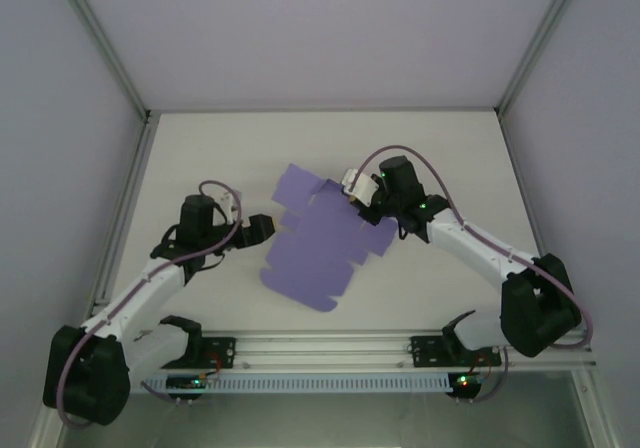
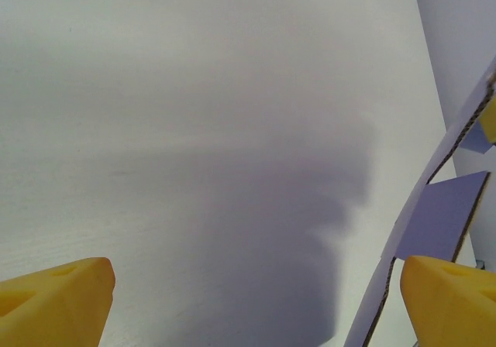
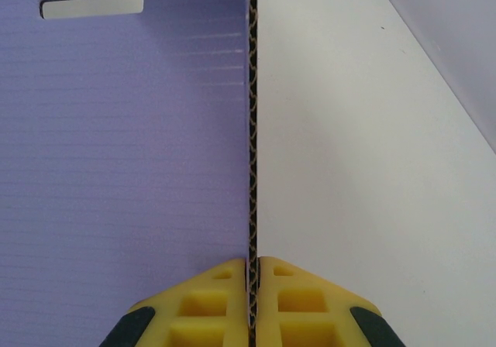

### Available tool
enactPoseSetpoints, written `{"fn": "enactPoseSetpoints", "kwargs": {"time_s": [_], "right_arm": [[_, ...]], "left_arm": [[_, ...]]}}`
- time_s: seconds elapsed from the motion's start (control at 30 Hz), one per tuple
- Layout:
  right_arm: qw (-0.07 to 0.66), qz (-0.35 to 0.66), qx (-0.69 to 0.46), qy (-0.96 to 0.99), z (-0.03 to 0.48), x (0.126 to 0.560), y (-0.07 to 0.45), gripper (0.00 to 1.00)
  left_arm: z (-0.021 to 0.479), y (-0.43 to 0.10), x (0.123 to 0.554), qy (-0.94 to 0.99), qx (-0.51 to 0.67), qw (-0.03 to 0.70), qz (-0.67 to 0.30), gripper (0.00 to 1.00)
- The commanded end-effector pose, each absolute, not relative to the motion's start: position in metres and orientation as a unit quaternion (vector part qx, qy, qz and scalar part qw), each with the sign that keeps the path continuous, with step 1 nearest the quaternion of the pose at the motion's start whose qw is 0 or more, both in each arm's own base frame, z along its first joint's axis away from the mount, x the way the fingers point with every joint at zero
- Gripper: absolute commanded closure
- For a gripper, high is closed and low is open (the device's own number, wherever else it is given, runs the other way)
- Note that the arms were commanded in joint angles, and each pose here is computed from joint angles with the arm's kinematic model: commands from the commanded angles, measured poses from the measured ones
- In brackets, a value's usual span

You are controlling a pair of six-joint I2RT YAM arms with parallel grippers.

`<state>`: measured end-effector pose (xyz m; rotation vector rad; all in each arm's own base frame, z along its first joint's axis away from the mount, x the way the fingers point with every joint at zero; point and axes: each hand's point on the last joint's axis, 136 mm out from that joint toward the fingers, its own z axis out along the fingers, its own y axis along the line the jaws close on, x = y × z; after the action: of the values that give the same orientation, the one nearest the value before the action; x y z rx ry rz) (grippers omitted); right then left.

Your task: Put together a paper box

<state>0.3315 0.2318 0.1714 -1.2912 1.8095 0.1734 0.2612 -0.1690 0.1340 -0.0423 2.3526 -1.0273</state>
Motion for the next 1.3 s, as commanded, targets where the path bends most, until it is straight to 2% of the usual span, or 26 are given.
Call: {"fn": "enactPoseSetpoints", "kwargs": {"time_s": [0.0,0.27,0.53,0.63,0.9,1.07,1.13,1.27], "right_arm": [[0.447,0.085,-0.513,0.728,0.182,0.333,0.235,1.0],[0.449,0.079,-0.507,0.731,0.182,0.336,0.235,1.0],[0.456,0.087,-0.507,0.726,0.185,0.334,0.244,1.0],[0.46,0.094,-0.506,0.723,0.188,0.332,0.249,1.0],[0.47,0.11,-0.501,0.718,0.192,0.329,0.259,1.0],[0.471,0.108,-0.504,0.716,0.193,0.326,0.262,1.0],[0.473,0.105,-0.504,0.715,0.196,0.326,0.263,1.0],[0.472,0.089,-0.521,0.706,0.201,0.319,0.269,1.0]], "left_arm": [[0.138,-0.181,0.265,0.866,0.011,0.282,-0.413,0.07],[0.162,-0.204,0.265,0.821,0.057,0.295,-0.486,0.09],[0.16,-0.229,0.258,0.812,0.099,0.283,-0.5,0.1],[0.16,-0.241,0.26,0.806,0.109,0.276,-0.512,0.13],[0.16,-0.257,0.266,0.783,0.112,0.261,-0.554,0.37],[0.156,-0.26,0.269,0.787,0.106,0.249,-0.554,0.6],[0.154,-0.259,0.272,0.793,0.097,0.248,-0.548,0.73],[0.135,-0.252,0.28,0.825,0.053,0.236,-0.51,0.89]]}}
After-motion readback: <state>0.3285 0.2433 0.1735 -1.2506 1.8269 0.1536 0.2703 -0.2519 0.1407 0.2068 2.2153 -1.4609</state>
